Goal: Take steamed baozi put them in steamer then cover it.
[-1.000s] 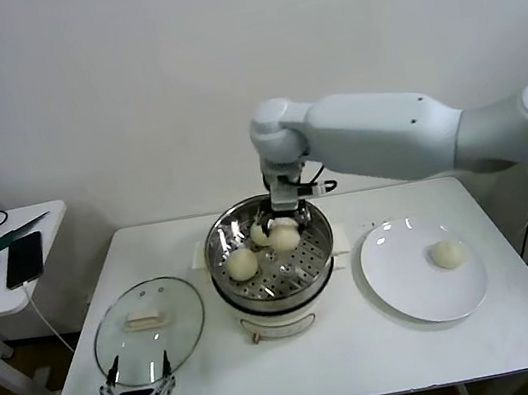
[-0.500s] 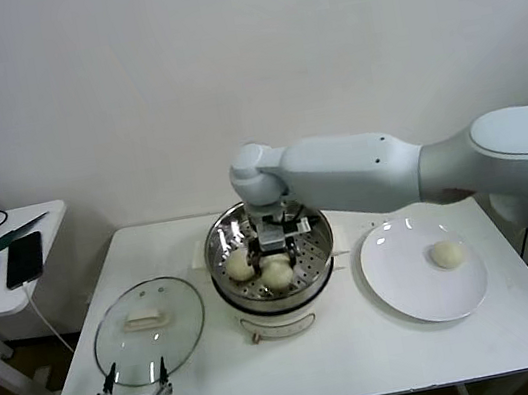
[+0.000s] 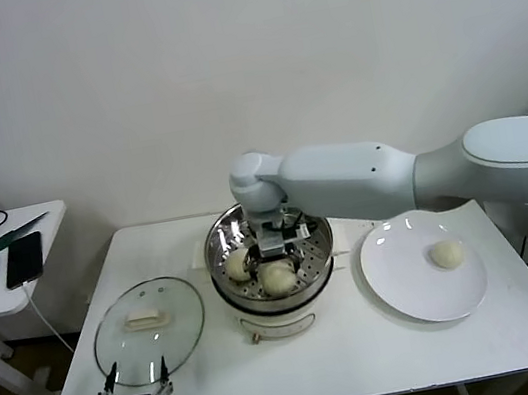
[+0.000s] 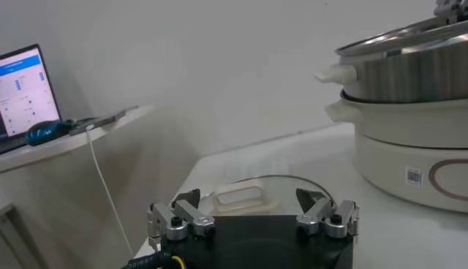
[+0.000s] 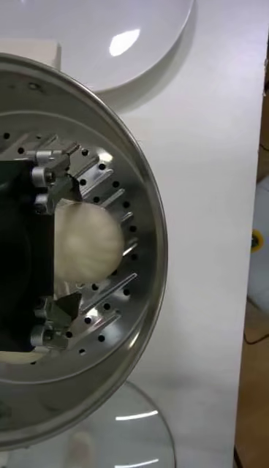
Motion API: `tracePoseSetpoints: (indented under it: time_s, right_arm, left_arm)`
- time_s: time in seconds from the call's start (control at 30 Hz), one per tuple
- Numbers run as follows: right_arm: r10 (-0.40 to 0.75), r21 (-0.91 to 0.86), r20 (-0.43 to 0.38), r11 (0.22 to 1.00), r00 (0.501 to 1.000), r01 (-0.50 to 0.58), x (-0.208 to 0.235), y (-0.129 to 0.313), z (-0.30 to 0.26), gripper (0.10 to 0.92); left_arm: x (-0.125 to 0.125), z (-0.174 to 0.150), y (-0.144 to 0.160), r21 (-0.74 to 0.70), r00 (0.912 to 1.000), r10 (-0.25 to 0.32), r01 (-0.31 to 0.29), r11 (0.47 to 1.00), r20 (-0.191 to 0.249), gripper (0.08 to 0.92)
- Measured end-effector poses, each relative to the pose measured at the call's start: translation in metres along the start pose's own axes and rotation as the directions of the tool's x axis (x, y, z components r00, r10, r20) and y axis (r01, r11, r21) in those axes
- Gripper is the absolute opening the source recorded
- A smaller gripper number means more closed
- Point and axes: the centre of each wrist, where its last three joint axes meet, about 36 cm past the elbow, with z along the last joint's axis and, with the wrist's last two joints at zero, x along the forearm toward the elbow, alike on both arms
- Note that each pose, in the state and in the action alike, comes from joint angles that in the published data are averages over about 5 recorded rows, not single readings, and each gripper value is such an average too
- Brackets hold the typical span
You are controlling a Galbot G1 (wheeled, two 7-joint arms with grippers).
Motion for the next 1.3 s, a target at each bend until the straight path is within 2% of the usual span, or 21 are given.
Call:
tracePoseSetpoints:
  time_s: [0.13,0.27,0.43,0.53,0.67,0.97,1.3]
  right_arm:
    - [0.025,-0.047,-0.014,0.999,1.0,-0.026,0.018,0.015,0.008,0.823]
    - [0.074,-0.161,-0.04,0.984,0.996,-0.079,0.04,0.048,0.022,0.823]
    - [0.141,-0.388,-0.097,0.906,0.985,-0.168,0.065,0.108,0.037,0.823]
    - [0.173,-0.53,-0.13,0.82,0.976,-0.216,0.074,0.149,0.042,0.823]
    - [0.195,-0.7,-0.166,0.667,0.967,-0.254,0.074,0.208,0.043,0.823]
    - [0.206,-0.918,-0.185,0.312,0.961,-0.244,0.028,0.34,0.03,0.823]
    - [0.159,-0.979,-0.163,0.093,0.974,-0.179,-0.04,0.433,0.01,0.823]
  left_arm:
    - [0.0,0.0,0.0,0.0,1.0,0.0,0.0,1.0,0.0,0.823]
    - [0.0,-0.001,0.0,-0.001,1.0,0.001,-0.001,1.0,0.004,0.823]
    - [0.0,-0.004,-0.001,-0.001,0.9999,0.007,-0.007,1.0,0.01,0.823]
    - [-0.001,-0.006,-0.002,-0.001,0.9998,0.009,-0.009,1.0,0.016,0.823]
    - [-0.002,-0.009,-0.001,0.0,0.9997,0.008,-0.008,1.0,0.024,0.823]
    - [0.001,-0.011,-0.001,0.02,0.9994,-0.011,0.01,1.0,0.032,0.823]
    - [0.003,-0.014,-0.002,0.029,0.9992,-0.022,0.021,0.999,0.035,0.823]
